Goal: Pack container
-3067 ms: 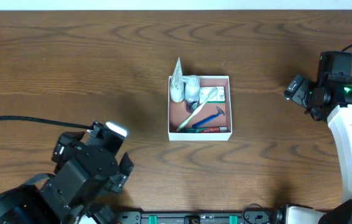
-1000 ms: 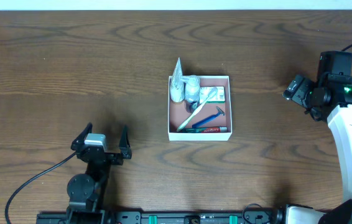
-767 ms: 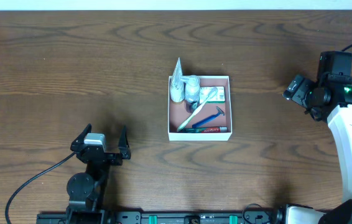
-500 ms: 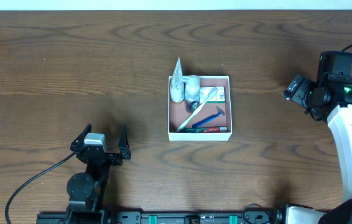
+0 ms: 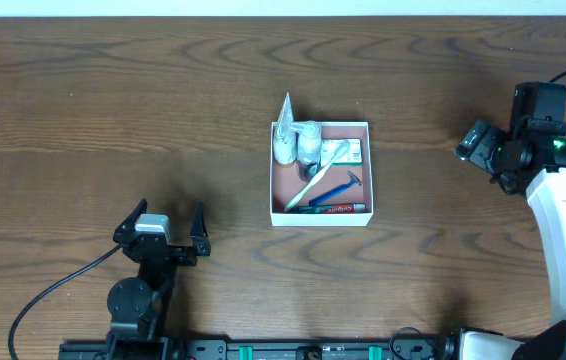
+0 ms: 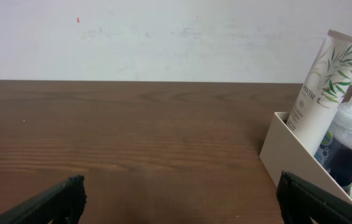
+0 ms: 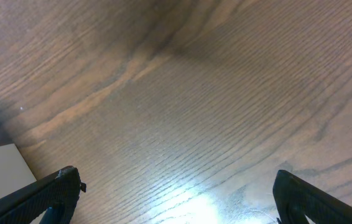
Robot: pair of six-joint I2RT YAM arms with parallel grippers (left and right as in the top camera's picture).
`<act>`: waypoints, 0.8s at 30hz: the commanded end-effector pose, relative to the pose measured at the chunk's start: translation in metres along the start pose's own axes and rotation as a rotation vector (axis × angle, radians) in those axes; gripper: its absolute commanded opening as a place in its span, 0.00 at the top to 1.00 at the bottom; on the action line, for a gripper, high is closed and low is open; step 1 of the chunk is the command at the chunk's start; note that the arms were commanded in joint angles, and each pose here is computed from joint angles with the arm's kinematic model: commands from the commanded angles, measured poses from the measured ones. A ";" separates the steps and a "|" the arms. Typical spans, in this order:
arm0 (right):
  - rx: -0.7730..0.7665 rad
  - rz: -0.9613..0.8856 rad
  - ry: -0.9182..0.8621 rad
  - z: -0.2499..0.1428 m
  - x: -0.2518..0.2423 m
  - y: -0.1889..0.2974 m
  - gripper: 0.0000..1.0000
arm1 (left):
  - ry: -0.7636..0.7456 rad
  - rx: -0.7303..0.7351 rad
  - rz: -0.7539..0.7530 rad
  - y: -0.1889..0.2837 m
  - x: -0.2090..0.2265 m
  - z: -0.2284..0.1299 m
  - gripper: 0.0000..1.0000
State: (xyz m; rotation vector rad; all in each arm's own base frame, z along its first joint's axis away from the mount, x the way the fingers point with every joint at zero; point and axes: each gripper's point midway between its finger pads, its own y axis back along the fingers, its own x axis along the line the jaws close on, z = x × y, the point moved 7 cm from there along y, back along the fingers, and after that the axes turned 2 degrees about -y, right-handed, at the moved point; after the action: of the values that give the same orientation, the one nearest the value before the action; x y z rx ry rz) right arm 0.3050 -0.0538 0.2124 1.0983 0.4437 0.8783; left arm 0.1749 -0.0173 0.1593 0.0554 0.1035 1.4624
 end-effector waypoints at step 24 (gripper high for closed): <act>-0.441 0.366 0.052 -0.052 -0.014 0.160 0.01 | -0.006 0.048 -0.009 0.000 0.000 -0.011 0.02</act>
State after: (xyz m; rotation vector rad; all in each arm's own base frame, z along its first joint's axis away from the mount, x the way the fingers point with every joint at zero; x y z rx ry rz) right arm 0.2156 -0.0118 0.3373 0.7721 0.0939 1.2280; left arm 0.1749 -0.0173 0.1595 0.0558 0.1044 1.4624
